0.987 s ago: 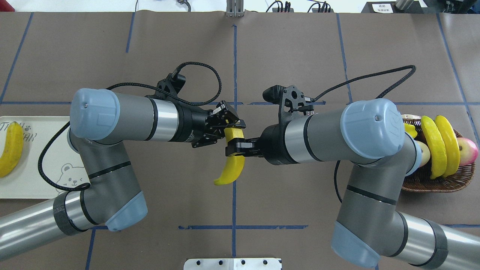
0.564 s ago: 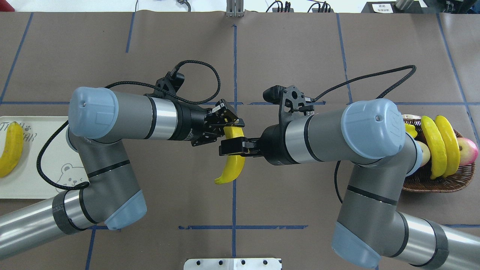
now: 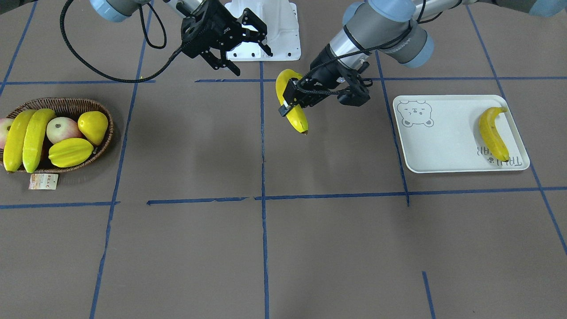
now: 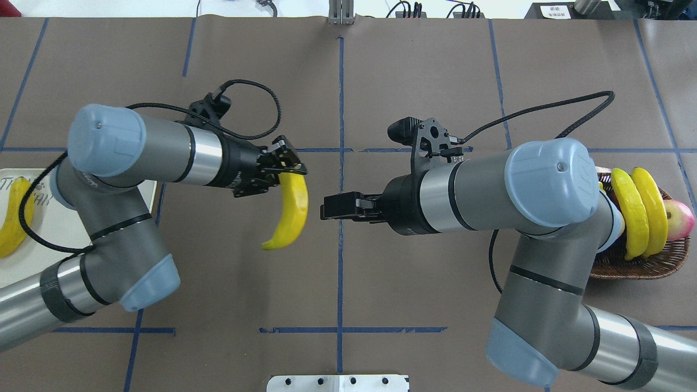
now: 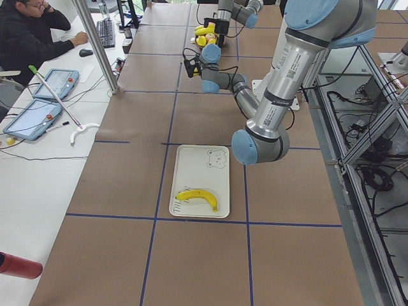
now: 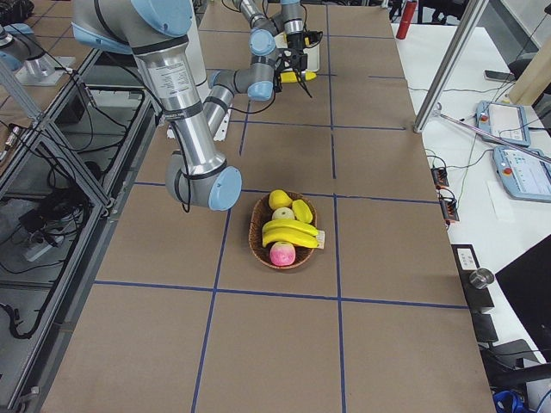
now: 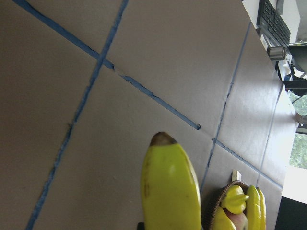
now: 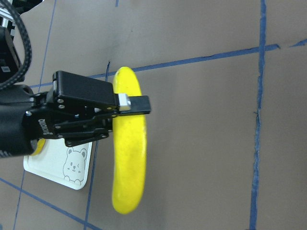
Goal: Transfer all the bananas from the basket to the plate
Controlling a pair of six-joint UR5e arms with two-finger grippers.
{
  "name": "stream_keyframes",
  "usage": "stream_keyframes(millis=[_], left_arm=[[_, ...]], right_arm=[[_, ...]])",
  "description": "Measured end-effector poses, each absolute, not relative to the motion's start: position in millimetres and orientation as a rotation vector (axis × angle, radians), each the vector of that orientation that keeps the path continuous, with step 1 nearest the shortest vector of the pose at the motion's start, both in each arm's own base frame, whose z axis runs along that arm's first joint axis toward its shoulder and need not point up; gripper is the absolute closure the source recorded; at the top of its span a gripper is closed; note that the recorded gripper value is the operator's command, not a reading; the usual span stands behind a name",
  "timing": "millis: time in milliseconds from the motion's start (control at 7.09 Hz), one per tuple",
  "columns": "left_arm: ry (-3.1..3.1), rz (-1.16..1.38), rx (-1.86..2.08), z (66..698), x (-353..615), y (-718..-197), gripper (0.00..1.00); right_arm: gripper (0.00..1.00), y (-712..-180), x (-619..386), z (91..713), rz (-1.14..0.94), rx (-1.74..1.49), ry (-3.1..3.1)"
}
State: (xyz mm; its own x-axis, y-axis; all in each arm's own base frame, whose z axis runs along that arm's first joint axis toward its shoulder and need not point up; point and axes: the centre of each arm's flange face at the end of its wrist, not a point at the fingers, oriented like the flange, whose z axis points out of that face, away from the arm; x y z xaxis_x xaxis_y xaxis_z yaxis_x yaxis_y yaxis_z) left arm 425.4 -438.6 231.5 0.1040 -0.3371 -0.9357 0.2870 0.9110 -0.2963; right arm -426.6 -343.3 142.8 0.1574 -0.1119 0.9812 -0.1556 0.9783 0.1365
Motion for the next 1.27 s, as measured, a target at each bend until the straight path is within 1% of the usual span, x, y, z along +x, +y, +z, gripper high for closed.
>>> stream_keyframes(millis=[282,564,705,987,1269], left_arm=[[1.197,-0.439,0.012,329,367,-449,1.0],[1.02,-0.408,0.052,432,304,-439,1.0],[0.948,-0.39,0.06,473,281,-431,1.0],[0.867,-0.38,0.052,519,264,-425,1.0],[0.813,-0.359,0.063,550,251,-430,1.0]], right_arm=[[0.01,-351,-420,154,0.069,0.242,-1.389],[0.01,-353,-417,166,0.092,0.247,-1.362],[0.01,-354,-417,167,0.095,0.248,-1.358],[0.01,-357,-414,170,0.104,0.249,-1.347],[0.0,-377,-396,180,0.148,0.253,-1.281]])
